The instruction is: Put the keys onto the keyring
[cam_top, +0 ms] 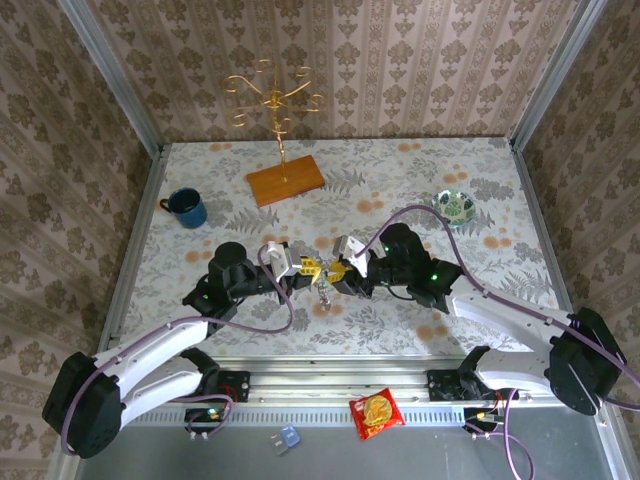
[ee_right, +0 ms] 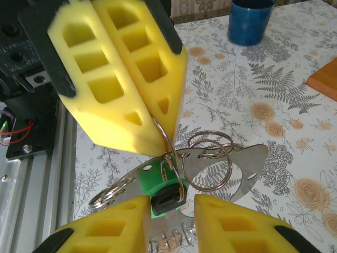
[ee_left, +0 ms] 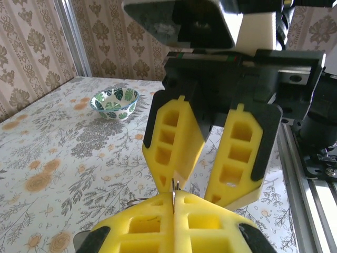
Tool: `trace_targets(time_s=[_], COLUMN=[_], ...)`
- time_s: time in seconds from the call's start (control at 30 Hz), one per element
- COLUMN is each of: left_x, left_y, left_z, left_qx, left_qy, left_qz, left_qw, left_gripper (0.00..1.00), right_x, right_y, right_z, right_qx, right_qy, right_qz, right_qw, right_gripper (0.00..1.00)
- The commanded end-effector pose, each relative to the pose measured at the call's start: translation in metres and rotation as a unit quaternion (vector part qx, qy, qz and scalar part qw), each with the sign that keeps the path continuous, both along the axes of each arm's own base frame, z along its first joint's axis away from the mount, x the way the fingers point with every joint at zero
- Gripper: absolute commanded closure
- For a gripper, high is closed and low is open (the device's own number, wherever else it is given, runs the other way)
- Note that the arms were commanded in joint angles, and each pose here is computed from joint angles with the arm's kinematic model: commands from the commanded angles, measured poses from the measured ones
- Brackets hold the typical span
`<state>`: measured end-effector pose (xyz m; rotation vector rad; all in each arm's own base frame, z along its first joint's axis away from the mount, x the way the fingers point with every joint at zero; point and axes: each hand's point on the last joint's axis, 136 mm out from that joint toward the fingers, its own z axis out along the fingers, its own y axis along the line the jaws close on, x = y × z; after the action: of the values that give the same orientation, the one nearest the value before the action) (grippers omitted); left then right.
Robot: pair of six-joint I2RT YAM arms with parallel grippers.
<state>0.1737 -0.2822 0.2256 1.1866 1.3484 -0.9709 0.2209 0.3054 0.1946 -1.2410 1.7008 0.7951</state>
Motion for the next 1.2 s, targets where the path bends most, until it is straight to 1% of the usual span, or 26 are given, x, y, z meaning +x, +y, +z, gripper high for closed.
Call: trace_targets(time_s=[0.0,0.17,0.2,0.27,0.3,0.37,0.47,0.6,0.77,0.97,1.17], left_x=[-0.009,-0.010,-0.010,-0.010,-0.010,-0.011,-0.011,-0.012,-0.013,-0.014,-0.014], left_y=[-0.002,-0.003,-0.003,-0.003,-0.003,-0.003,-0.004,-0.004,-0.005,-0.005,-0.007], left_z=[0.015,0.014,0.013,0.013,0.013,0.012,0.012,0.011,0.012,0.013,0.017], left_qx=[-0.027,-0.024,-0.024,-0.023,-0.023,-0.021,-0.022,-0.021,-0.023,-0.024,-0.033], left_qy=[-0.017,-0.016,-0.016,-0.016,-0.017,-0.015,-0.015,-0.013,-0.014,-0.014,-0.015], left_qz=[-0.022,-0.026,-0.027,-0.028,-0.028,-0.030,-0.034,-0.037,-0.041,-0.043,-0.052], left_qw=[0.999,0.999,0.999,0.999,0.999,0.999,0.999,0.999,0.999,0.999,0.998], left_gripper=[1.00,1.00,1.00,1.00,1.00,1.00,1.00,1.00,1.00,1.00,1.00], right_x=[0.001,0.000,0.000,0.001,0.001,0.000,0.000,-0.002,-0.002,-0.006,-0.009], right_y=[0.007,0.004,0.003,0.001,0.000,-0.002,-0.004,-0.002,0.002,0.004,0.009], right_z=[0.018,0.020,0.020,0.020,0.020,0.020,0.021,0.025,0.023,0.022,0.013], right_qx=[0.015,0.014,0.013,0.009,0.008,0.004,0.001,0.008,0.009,0.012,0.006], right_qy=[-0.035,-0.043,-0.045,-0.049,-0.051,-0.055,-0.060,-0.059,-0.048,-0.040,-0.017], right_qz=[0.016,0.014,0.012,0.006,0.004,0.004,0.002,0.009,0.017,0.027,0.041], right_qw=[0.999,0.999,0.999,0.999,0.999,0.998,0.998,0.998,0.999,0.999,0.999], right_gripper=[0.74,0.77,0.75,0.67,0.65,0.65,0.66,0.73,0.84,1.00,1.00])
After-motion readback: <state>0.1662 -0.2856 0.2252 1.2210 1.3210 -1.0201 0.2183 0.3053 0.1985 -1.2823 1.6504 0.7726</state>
